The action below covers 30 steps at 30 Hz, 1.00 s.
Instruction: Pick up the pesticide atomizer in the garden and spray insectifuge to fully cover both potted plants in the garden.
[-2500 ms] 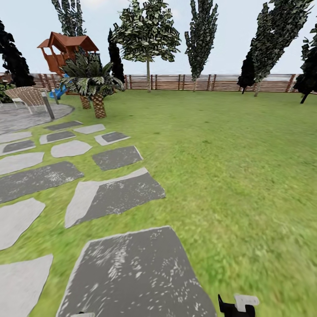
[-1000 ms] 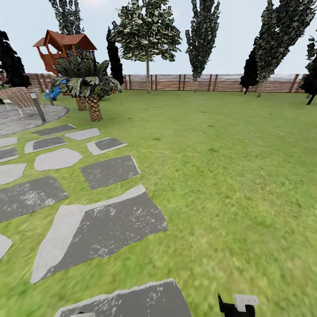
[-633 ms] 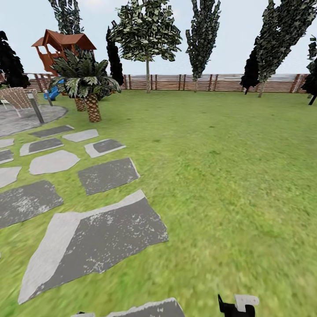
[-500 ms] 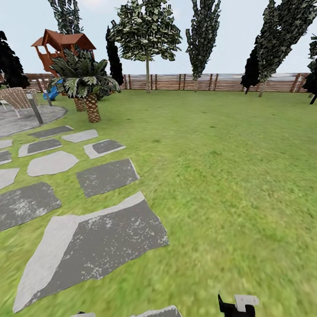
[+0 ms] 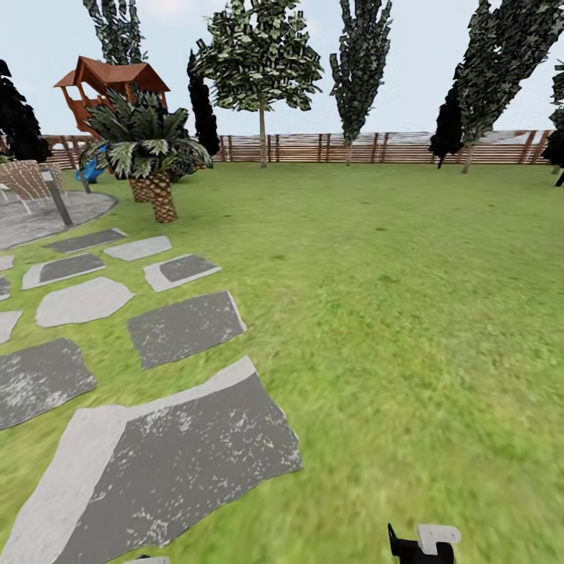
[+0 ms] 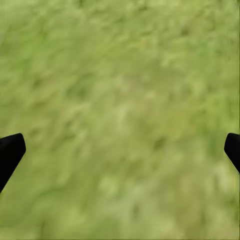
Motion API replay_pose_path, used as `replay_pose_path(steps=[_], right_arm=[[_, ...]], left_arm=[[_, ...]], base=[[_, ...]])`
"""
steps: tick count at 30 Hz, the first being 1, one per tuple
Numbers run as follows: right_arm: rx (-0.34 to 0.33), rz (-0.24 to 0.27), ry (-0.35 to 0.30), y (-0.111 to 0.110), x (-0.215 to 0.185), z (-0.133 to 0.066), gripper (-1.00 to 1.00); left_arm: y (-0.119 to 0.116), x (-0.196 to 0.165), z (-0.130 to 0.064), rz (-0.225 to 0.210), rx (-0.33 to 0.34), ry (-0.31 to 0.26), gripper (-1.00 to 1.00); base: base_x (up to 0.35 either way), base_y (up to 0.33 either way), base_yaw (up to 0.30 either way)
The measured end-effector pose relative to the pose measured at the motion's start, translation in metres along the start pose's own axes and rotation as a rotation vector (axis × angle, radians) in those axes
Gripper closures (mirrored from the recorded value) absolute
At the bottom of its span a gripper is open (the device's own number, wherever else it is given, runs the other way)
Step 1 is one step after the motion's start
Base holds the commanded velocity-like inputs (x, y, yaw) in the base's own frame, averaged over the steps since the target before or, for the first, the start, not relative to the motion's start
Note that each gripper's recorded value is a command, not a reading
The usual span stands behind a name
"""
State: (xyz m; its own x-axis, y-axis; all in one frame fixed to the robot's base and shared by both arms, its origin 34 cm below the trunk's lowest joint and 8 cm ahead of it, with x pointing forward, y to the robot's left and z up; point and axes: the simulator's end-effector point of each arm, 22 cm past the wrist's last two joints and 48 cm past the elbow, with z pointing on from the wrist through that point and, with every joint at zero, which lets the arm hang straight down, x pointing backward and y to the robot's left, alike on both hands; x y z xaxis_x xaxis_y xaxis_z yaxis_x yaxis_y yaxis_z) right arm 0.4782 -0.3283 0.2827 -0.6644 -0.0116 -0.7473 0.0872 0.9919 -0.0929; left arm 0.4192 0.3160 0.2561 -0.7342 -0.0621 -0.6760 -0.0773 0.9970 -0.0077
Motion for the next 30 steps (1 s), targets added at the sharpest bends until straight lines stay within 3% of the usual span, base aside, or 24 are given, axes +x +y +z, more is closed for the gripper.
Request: replay_pose_path(steps=[30], right_arm=[[0.004,0.002,0.0,-0.0018,-0.0002,0.0002,-1.0]], left_arm=[[0.0,0.0,0.0,0.0,0.0,0.0,1.0]], base=[[0.34,0.0,0.0]])
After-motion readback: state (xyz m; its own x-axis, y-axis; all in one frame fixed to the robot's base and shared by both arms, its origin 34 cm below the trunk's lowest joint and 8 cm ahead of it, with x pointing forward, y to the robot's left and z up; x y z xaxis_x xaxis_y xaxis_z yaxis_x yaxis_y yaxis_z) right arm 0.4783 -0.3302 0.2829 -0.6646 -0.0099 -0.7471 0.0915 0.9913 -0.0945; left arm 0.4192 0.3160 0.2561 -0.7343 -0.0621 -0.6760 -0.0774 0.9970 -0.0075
